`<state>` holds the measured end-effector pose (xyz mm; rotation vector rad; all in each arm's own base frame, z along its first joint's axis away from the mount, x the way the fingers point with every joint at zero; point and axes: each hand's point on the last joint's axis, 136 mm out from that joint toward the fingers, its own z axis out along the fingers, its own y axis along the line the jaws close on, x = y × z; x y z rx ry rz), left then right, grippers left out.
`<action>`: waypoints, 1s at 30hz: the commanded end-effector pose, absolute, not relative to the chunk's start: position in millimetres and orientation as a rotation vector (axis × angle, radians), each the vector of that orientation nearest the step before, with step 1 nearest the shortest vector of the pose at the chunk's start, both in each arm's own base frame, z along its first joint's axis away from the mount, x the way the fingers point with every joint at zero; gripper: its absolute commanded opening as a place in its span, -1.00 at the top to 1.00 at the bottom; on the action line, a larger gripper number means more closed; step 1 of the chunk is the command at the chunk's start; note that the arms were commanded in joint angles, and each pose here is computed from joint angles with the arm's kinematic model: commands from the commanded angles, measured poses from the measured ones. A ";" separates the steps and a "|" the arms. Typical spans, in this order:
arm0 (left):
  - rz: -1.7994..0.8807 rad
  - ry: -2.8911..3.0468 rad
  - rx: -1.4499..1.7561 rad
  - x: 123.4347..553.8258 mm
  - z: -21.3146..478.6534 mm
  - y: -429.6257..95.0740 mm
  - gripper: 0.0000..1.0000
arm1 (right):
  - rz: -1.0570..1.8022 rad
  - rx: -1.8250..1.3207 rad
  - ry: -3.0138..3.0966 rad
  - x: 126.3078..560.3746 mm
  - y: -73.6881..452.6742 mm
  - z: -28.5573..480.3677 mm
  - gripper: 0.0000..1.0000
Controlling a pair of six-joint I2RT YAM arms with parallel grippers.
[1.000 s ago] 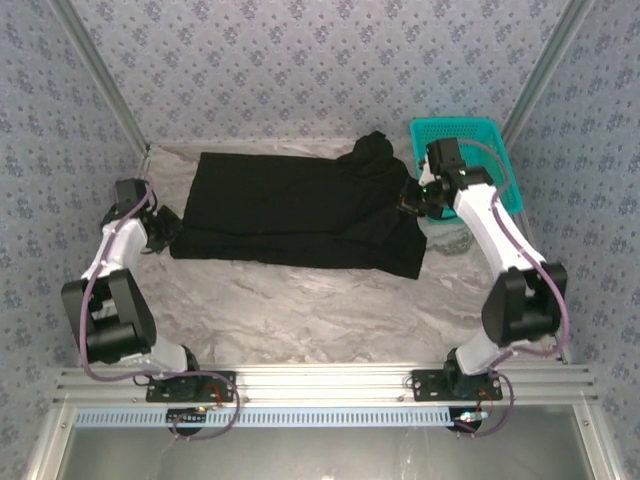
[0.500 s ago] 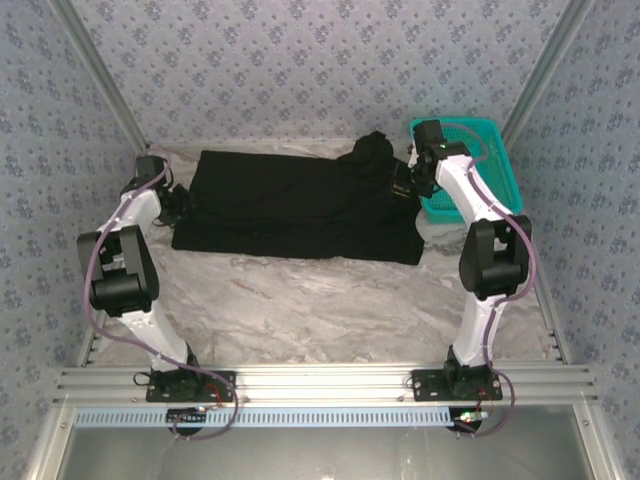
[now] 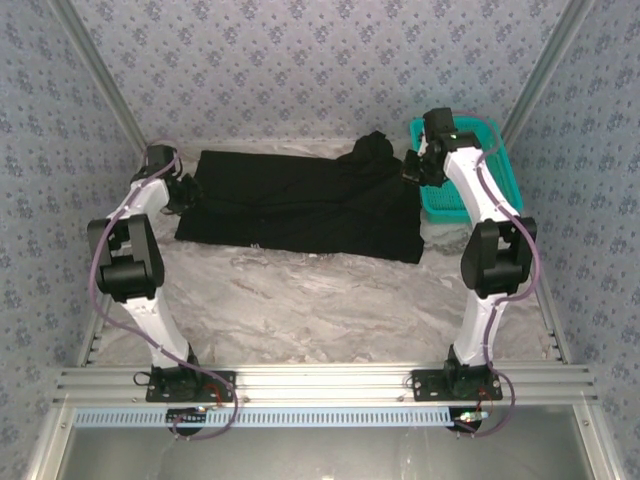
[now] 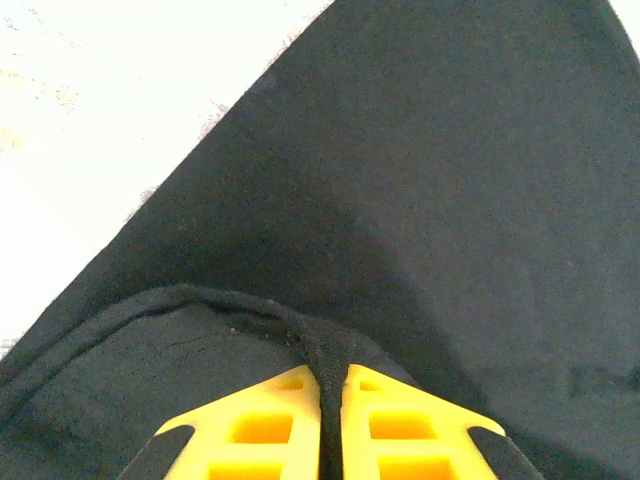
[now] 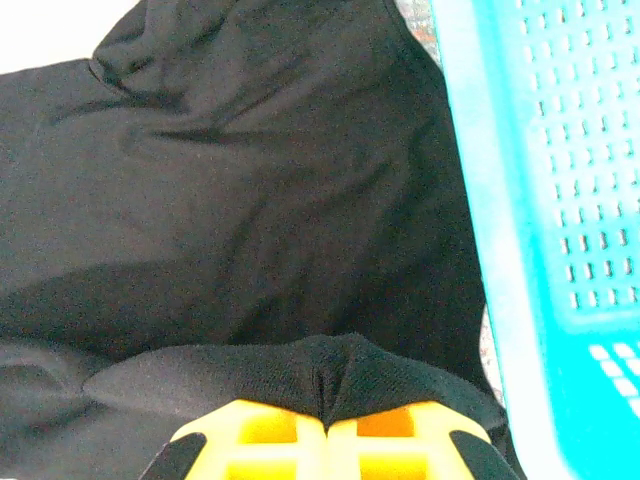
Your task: Fold the inside-out t-shirt
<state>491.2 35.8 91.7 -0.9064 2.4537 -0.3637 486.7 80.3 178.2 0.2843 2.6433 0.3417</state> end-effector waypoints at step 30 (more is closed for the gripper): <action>-0.488 2.285 -0.928 474.5 129.7 38.2 -0.11 | 0.402 0.042 2.635 519.5 139.8 157.0 0.20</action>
